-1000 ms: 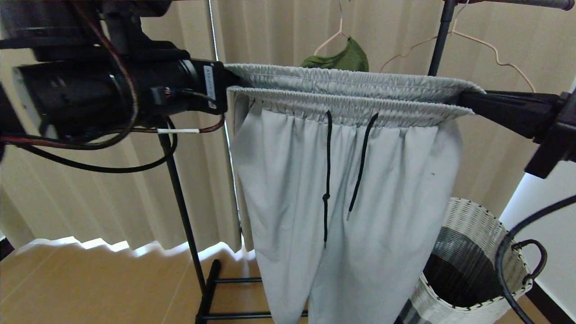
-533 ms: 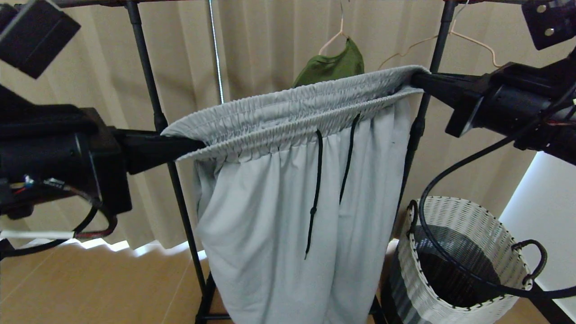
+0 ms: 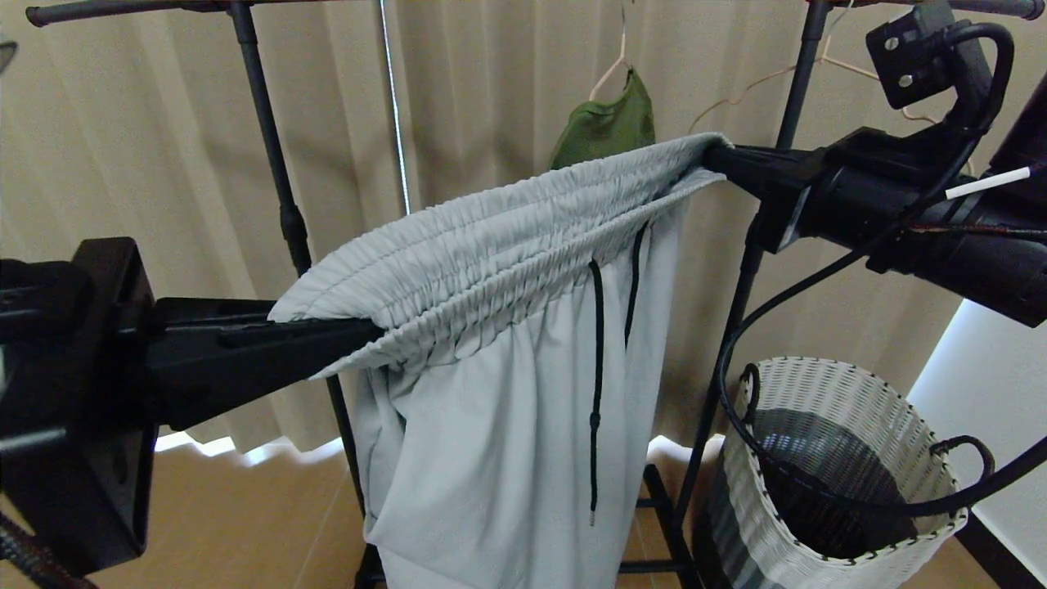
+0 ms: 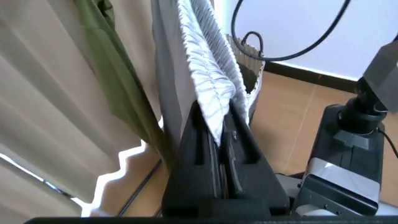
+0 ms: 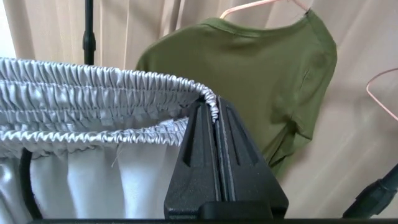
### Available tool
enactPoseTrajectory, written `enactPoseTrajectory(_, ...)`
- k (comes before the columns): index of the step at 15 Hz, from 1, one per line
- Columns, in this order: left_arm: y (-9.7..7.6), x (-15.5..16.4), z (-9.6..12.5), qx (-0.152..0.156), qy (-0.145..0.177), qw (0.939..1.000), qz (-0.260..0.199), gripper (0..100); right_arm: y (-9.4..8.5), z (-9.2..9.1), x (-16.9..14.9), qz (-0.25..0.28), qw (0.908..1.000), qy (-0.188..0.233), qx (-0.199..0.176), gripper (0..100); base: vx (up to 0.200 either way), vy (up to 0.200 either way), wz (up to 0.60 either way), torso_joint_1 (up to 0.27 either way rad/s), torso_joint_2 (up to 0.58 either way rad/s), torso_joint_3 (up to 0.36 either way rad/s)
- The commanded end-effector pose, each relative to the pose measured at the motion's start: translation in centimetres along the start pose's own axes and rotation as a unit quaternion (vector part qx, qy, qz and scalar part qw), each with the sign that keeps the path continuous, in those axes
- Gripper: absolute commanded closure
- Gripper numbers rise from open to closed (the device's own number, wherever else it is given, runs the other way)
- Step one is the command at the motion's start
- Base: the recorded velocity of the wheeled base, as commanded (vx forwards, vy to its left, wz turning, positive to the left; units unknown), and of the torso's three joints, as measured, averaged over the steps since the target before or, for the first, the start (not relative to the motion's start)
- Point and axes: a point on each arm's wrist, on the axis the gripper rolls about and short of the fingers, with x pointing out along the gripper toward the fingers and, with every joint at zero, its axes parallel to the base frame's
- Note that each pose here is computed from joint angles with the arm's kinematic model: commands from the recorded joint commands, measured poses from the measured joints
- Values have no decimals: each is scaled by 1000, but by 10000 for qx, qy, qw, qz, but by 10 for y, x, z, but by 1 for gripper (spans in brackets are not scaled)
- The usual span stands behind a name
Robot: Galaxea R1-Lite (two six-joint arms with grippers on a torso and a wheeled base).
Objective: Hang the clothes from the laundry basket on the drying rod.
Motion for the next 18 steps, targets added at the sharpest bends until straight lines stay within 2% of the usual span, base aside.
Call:
enactPoseTrajectory(1, 1, -2, 7, 32, -116, 9999, 72, 100, 0, 2, -3, -18, 10000, -36, -13, 100, 0, 0, 0, 0, 0, 0)
enactPoseTrajectory(2, 6, -2, 19, 48, -250, 9988, 409, 100, -2, 8, -6, -50, 9999, -109, -32, 100, 0, 0, 0, 0, 0, 0)
enactPoseTrajectory(3, 15, 6, 28, 26, -224, 9950, 976, 100, -2, 16, -10, -75, 9998, -182, -43, 100, 0, 0, 0, 0, 0, 0)
enactPoseTrajectory(4, 24, 14, 38, 11, -221, 9861, 1644, 100, -3, 24, -17, -85, 9999, -143, -37, 100, 0, 0, 0, 0, 0, 0)
enactPoseTrajectory(5, 29, 22, 43, 15, -173, 9777, 2095, 100, -2, 29, -25, -78, 9999, -82, -30, 100, 0, 0, 0, 0, 0, 0)
enactPoseTrajectory(6, 35, 36, 42, -33, -55, 9665, 2567, 100, -1, 37, -39, -70, 10000, -22, -22, 100, 0, 0, 0, 0, 0, 0)
enactPoseTrajectory(7, 37, 44, 35, -9, 18, 9633, 2685, 100, 1, 41, -51, -55, 10000, -24, -12, 100, 0, 0, 0, 0, 0, 0)
enactPoseTrajectory(9, 39, 56, 23, -1, -95, 9615, 2746, 100, 5, 32, -71, -34, 9998, 211, 10, 100, 0, 0, 0, 0, 0, 0)
enactPoseTrajectory(11, 43, 65, 19, 52, -114, 9542, 2989, 100, 8, 25, -82, -22, 9995, 302, 21, 100, 0, 0, 0, 0, 0, 0)
enactPoseTrajectory(14, 43, 63, 24, 65, -203, 9527, 3033, 100, 7, 29, -83, -43, 9998, 197, 8, 100, 0, 0, 0, 0, 0, 0)
enactPoseTrajectory(18, 43, 63, 26, 81, -247, 9528, 3025, 100, 8, 24, -85, -32, 9996, 288, 19, 100, 0, 0, 0, 0, 0, 0)
